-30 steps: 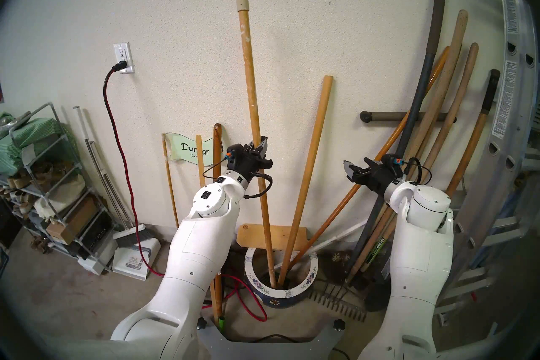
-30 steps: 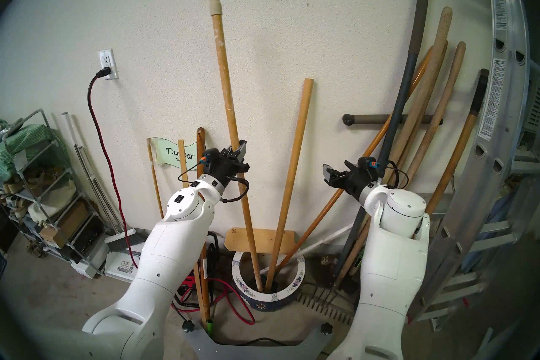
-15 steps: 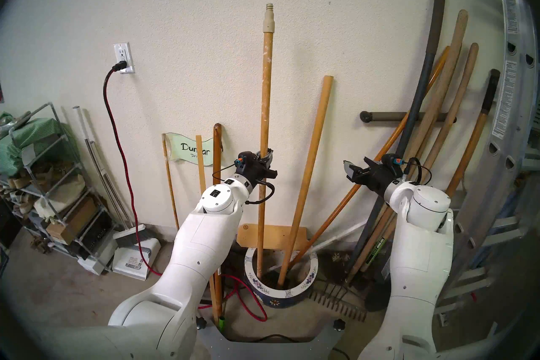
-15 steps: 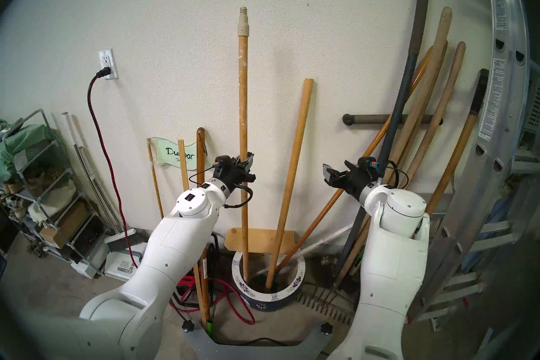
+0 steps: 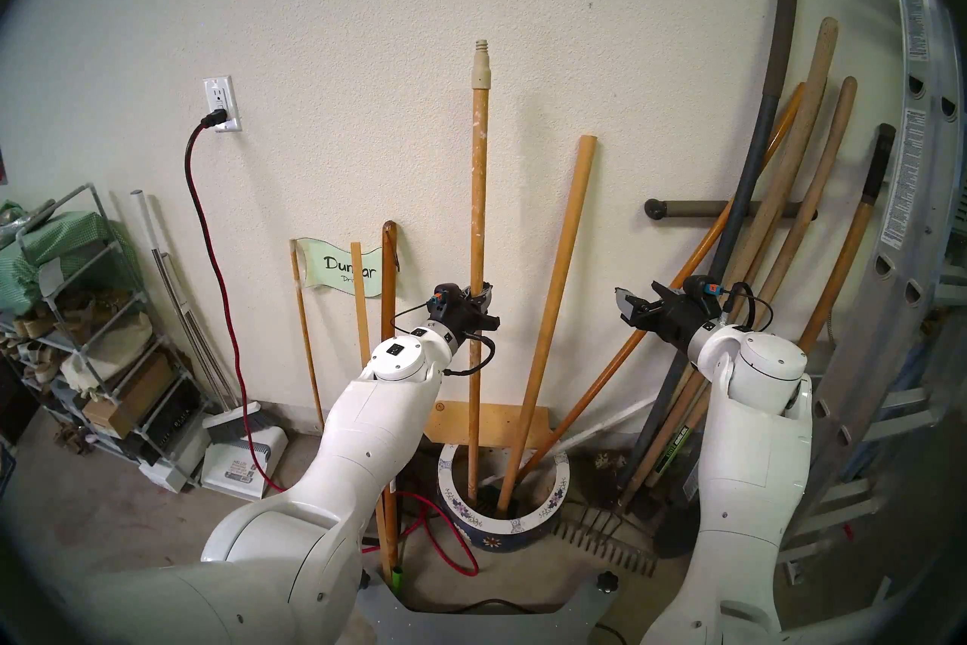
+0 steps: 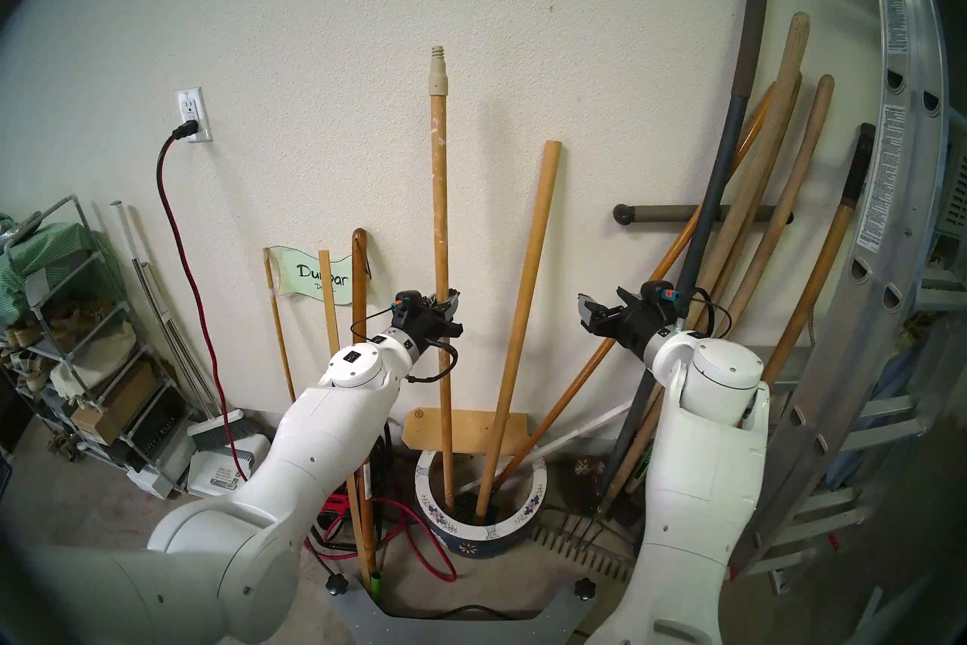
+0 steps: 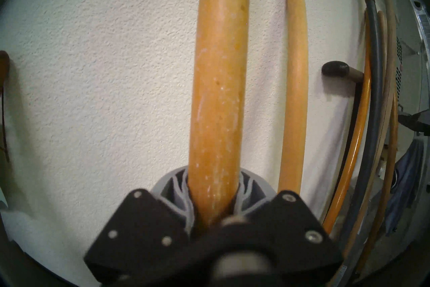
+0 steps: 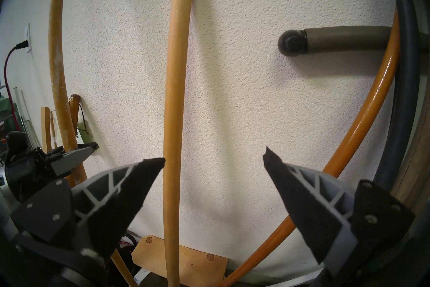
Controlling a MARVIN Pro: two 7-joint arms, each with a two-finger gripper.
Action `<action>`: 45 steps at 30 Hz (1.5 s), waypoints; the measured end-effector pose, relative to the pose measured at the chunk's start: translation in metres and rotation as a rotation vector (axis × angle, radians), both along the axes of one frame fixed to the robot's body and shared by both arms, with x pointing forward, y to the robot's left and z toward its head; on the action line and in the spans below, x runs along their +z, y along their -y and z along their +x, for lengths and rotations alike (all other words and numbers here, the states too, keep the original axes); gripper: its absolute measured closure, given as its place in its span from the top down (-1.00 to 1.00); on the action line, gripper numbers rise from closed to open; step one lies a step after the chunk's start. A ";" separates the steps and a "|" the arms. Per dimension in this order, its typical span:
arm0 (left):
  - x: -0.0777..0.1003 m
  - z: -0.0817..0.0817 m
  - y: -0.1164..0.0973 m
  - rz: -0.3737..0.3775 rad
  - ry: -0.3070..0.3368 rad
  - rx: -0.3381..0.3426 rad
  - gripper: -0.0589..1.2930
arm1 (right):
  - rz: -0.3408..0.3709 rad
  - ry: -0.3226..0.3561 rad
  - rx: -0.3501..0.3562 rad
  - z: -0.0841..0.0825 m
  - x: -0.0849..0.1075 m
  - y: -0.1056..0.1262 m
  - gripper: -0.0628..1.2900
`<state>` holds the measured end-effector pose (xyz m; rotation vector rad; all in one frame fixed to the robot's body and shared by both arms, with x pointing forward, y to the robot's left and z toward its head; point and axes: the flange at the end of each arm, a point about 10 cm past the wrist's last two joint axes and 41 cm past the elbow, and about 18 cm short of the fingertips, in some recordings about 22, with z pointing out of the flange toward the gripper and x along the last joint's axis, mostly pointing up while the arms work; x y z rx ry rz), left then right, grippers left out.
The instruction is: Put wooden sticks into the pot
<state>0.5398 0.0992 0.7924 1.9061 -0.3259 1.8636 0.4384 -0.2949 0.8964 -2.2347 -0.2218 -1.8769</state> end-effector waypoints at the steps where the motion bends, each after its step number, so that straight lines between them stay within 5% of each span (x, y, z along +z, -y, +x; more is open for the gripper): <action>1: -0.001 0.001 0.000 -0.001 -0.005 0.003 -0.60 | 0.000 0.000 0.000 0.000 0.000 0.000 0.89; 10: -0.007 0.009 0.003 0.019 -0.051 0.023 -0.61 | 0.000 0.000 0.000 0.000 0.000 0.000 0.89; 28: -0.005 0.038 0.030 0.184 -0.180 0.005 -0.61 | 0.000 0.000 0.000 0.000 0.000 0.000 0.89; 45: -0.001 0.053 0.033 0.210 -0.228 0.032 -0.61 | 0.000 0.000 0.000 0.000 0.000 0.000 0.89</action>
